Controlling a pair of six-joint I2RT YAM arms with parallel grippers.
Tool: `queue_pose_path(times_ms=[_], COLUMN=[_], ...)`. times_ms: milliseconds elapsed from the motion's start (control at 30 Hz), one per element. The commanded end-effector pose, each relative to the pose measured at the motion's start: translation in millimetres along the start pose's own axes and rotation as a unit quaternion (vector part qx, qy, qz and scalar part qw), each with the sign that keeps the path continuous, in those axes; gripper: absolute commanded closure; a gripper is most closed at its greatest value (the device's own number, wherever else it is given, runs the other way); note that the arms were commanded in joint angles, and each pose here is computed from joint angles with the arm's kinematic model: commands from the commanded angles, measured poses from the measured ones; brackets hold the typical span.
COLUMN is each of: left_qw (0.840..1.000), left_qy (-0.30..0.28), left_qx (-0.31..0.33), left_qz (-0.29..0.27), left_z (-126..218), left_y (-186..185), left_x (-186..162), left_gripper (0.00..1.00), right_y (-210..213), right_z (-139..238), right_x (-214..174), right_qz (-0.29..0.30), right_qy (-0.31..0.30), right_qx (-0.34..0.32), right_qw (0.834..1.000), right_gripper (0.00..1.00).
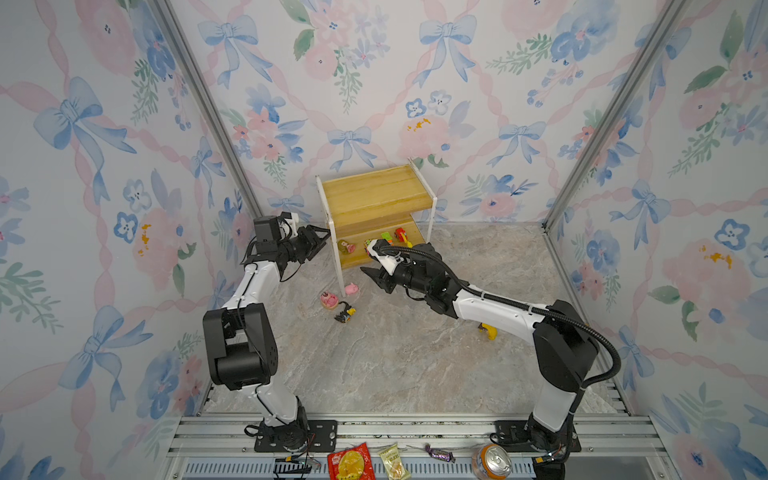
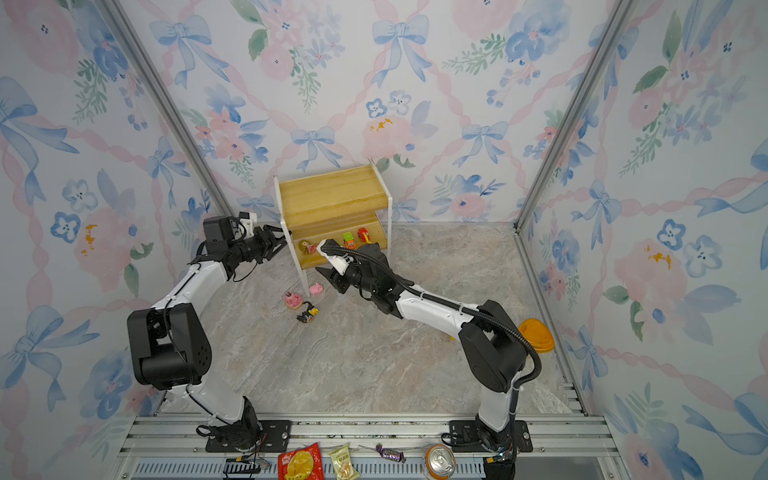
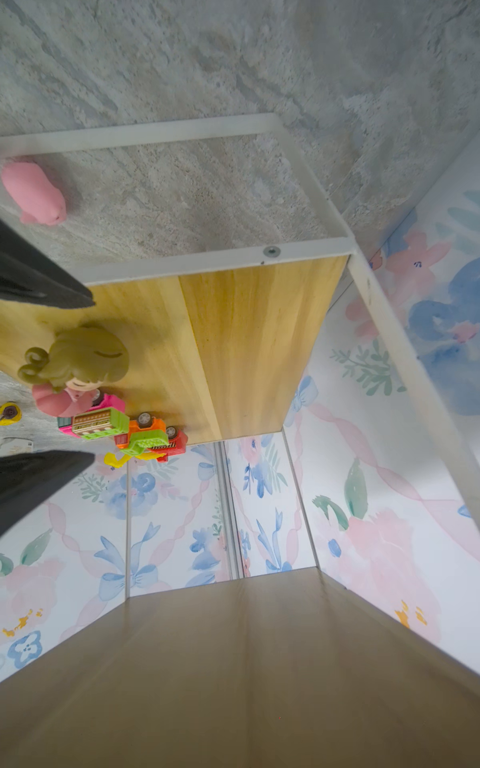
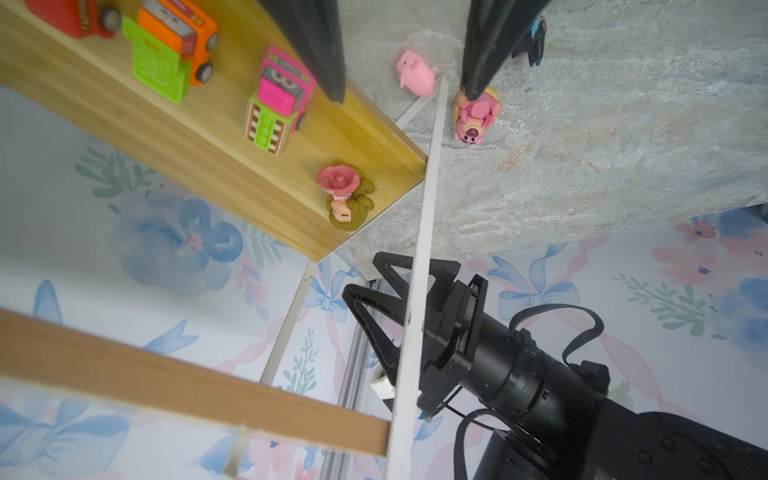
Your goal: Place and organize the plastic toys onto the shelf
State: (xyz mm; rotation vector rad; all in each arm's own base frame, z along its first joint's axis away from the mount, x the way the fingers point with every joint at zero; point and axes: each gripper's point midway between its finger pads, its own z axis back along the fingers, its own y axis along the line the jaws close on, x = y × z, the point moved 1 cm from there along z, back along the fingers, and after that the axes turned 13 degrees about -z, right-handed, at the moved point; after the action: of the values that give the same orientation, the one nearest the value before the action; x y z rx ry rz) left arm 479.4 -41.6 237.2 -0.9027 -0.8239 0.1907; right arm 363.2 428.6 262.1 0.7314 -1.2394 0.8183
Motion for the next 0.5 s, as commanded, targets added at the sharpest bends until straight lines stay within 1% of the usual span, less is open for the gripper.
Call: queue_pose_path(times_ms=[0,267,467], left_qw=[1.0,1.0,1.0], left_qy=[0.002,0.006,0.012], left_qx=[-0.012,0.001,0.009], left_qz=[0.005,0.017,0.02], left_z=[-8.1,-14.9,-25.8], left_y=[-6.0,0.4,5.5], left_x=[5.3,-0.8,-5.3], left_gripper=[0.45,0.45,0.45], right_y=[-11.9,-18.7,-20.1], right_z=[-4.9,-9.7,-11.3], right_x=[-3.8,-5.6,-3.0], right_qz=[0.036,0.047,0.062], right_qy=[0.008,0.003,-0.002], right_qx=[-0.006,-0.01,-0.014], right_qw=[0.999,0.999,0.998], right_gripper=[0.52,0.52,0.55])
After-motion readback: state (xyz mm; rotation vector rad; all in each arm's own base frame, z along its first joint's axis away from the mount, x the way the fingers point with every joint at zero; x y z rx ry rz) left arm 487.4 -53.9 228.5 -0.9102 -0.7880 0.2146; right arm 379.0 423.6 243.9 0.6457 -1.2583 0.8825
